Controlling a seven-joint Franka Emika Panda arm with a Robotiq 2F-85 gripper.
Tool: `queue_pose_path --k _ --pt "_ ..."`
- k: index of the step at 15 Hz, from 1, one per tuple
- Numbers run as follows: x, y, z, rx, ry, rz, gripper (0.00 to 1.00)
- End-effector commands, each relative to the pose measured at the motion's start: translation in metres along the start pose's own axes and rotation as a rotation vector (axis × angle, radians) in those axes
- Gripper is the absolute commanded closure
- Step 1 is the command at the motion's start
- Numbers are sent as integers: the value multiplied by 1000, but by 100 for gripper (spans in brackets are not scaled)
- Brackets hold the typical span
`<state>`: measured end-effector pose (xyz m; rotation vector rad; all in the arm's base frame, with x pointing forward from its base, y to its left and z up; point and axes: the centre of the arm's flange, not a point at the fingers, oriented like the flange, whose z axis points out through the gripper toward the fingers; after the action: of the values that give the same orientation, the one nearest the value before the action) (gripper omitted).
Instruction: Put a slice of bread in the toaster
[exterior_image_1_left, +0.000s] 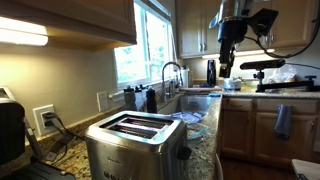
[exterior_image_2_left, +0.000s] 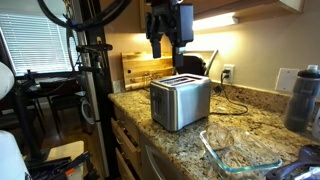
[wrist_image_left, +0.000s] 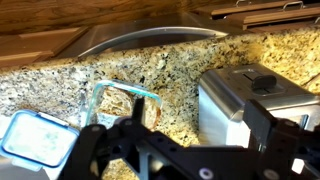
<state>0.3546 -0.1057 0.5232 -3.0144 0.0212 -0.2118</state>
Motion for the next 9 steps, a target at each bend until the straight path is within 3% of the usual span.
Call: queue_pose_path --k 1,9 --pt "11 2 9 -35 21 7 0" --pt "37 -3 37 -54 42 13 0"
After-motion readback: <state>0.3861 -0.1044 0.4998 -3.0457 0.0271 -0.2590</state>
